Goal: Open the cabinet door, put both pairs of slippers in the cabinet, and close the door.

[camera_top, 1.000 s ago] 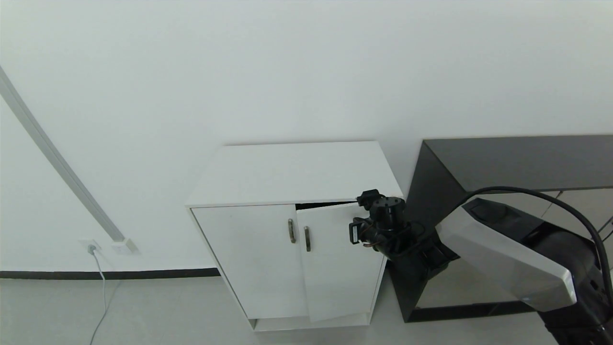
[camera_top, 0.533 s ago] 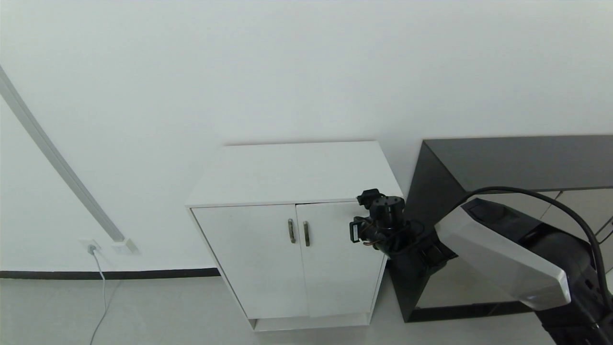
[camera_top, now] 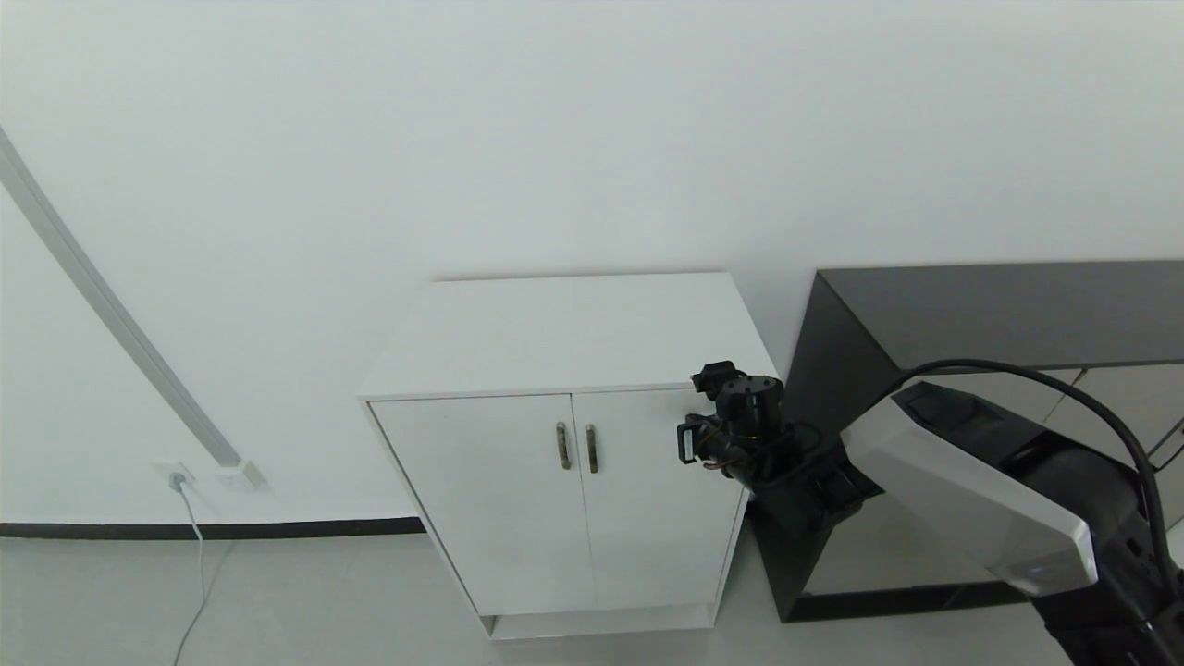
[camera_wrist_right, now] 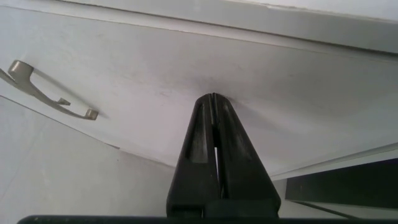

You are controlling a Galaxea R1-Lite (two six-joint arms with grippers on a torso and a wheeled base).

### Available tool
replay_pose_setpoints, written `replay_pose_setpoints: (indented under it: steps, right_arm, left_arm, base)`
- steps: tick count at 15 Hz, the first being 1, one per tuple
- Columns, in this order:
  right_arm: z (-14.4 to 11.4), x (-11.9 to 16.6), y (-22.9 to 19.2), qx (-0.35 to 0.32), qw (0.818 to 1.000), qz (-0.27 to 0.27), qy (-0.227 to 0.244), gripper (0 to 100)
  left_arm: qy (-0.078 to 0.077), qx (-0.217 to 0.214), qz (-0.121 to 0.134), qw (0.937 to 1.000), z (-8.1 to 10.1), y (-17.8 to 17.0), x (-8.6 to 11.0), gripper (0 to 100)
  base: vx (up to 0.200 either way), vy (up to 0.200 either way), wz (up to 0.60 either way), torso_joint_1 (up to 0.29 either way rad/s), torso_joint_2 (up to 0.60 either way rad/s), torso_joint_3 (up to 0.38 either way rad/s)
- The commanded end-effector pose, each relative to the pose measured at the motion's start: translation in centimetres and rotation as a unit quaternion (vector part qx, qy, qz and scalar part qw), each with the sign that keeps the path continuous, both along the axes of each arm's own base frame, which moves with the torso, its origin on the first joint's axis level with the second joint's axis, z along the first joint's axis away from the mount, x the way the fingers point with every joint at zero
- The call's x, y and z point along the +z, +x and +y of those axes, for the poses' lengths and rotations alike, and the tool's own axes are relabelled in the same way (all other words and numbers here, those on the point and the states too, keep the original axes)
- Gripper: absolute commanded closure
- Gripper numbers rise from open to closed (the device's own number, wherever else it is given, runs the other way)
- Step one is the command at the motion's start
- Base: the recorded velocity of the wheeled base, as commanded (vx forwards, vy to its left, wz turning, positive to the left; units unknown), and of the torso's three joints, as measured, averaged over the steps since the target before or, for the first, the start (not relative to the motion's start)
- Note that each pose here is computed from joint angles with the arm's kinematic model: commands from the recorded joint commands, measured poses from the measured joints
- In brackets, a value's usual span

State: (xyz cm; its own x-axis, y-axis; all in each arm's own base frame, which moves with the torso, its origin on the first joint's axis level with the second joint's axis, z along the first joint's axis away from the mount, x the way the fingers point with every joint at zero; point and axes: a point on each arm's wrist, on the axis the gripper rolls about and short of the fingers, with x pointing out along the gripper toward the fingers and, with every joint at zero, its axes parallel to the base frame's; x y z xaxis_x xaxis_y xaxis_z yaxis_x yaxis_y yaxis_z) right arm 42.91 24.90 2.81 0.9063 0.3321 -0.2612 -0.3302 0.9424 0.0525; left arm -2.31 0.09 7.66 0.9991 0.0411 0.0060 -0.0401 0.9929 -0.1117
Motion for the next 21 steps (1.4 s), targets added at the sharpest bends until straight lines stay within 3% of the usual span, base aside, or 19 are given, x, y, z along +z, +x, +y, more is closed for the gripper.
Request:
replay_pose_setpoints:
  steps: [1, 12, 17, 21]
  right_arm:
    - [0.0, -0.1, 0.1, 0.000, 1.000, 0.000, 0.000, 100]
    - [0.0, 0.0, 0.3, -0.003, 1.000, -0.001, 0.001, 100]
    - [-1.3, 3.6, -3.2, 0.000, 1.000, -0.010, 0.006, 100]
    - [-4.3, 6.6, -7.4, -0.038, 0.999, -0.025, 0.004, 100]
  left_arm:
    - [0.000, 0.000, 0.000, 1.0000, 0.0, 0.0, 0.0, 100]
    - [-0.001, 0.000, 0.000, 1.0000, 0.0, 0.0, 0.0, 100]
    - [-0.001, 0.000, 0.000, 1.0000, 0.0, 0.0, 0.0, 100]
    - [0.000, 0.002, 0.000, 1.0000, 0.0, 0.0, 0.0, 100]
  base:
    - [0.000, 0.000, 0.00, 0.000, 0.00, 0.000]
    - [0.000, 0.000, 0.00, 0.000, 0.00, 0.000]
    - [0.000, 0.000, 0.00, 0.000, 0.00, 0.000]
    - [0.000, 0.000, 0.00, 0.000, 0.00, 0.000]
